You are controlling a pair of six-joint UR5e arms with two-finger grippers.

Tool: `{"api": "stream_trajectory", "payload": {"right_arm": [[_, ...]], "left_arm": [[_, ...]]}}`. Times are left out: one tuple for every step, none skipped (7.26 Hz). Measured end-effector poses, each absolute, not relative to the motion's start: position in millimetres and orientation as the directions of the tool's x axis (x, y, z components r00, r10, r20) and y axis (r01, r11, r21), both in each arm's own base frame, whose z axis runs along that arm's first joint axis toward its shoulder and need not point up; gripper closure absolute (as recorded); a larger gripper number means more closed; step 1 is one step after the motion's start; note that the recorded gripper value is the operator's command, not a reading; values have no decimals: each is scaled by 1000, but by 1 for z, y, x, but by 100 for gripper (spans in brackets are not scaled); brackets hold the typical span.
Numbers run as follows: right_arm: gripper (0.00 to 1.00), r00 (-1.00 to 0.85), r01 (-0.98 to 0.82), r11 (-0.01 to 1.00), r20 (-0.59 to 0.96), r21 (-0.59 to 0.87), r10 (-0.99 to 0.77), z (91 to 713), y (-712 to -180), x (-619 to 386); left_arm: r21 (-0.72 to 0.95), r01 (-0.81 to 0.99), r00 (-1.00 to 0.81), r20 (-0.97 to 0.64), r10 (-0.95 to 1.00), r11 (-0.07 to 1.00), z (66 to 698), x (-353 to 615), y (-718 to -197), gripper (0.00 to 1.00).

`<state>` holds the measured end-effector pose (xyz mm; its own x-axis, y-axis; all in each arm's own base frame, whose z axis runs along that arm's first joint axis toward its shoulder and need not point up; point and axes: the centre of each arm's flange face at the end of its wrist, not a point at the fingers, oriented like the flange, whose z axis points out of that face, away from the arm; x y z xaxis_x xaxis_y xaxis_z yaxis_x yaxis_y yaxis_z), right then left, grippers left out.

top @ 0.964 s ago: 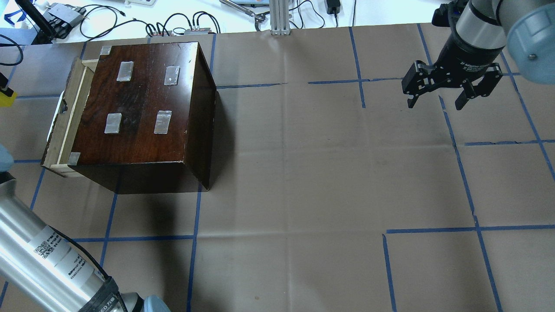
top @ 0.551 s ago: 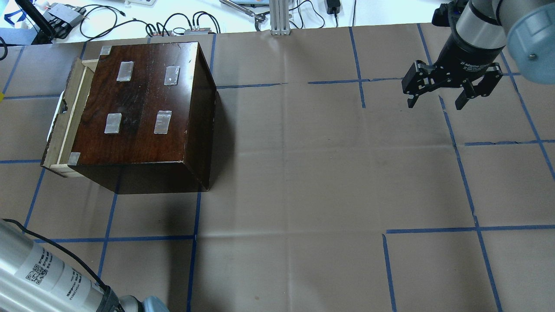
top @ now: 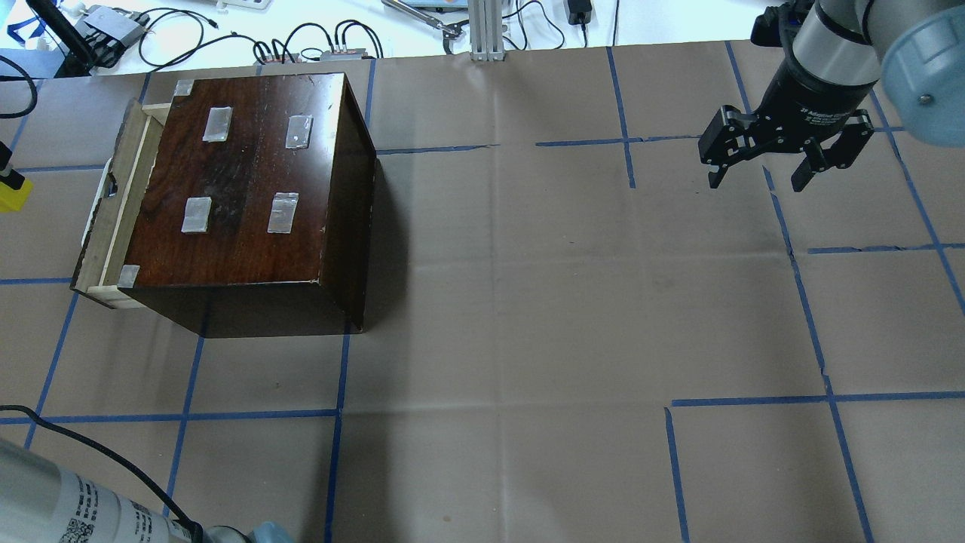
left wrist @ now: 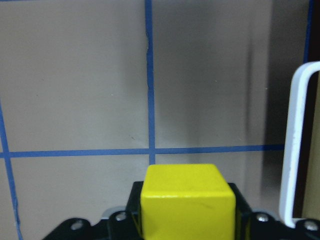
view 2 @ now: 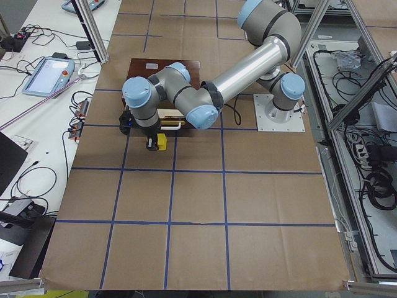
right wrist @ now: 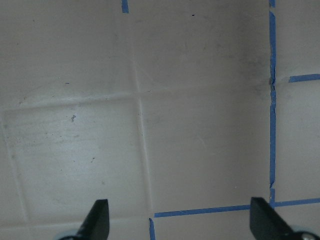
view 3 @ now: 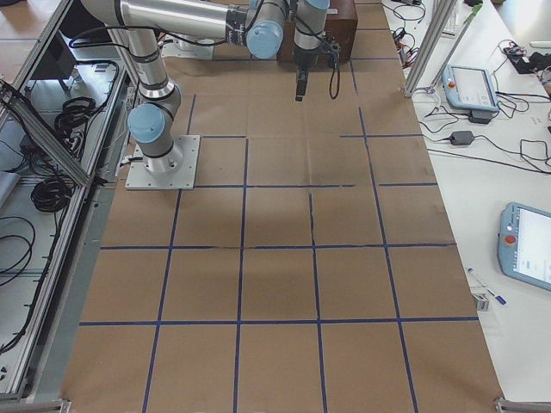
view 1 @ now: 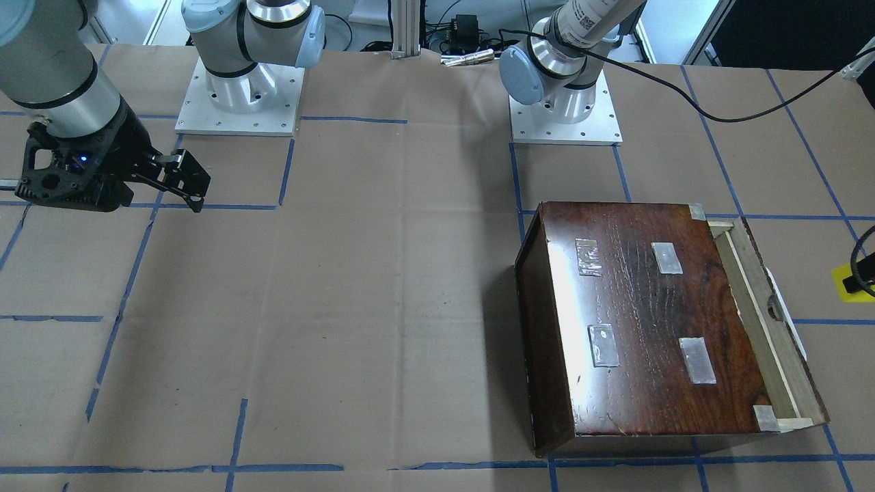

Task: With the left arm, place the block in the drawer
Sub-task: 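Lift the yellow cube and carry it over the open drawer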

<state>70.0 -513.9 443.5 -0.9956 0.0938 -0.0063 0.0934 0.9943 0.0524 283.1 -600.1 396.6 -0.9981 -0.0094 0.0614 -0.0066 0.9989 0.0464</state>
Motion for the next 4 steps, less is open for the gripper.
{"api": "stream_trajectory", "payload": {"right_arm": [[0,-996,93,994,-6,52,94,443,-514,70],[0,-996,93,994,-6,52,94,444,-514,70],[0,-996,93,994,-6,52,94,444,-514,70],[0,-996,93,994,-6,52,94,444,-514,70]], "left_arm": [[54,-22,-998,63,-25,998,398,249,-601,78],[59,-32,-997,62,-36,998,401,216,-604,78],[63,-44,-997,60,-47,997,402,189,-608,78],[65,-57,-996,58,-61,996,400,173,-612,78]]}}
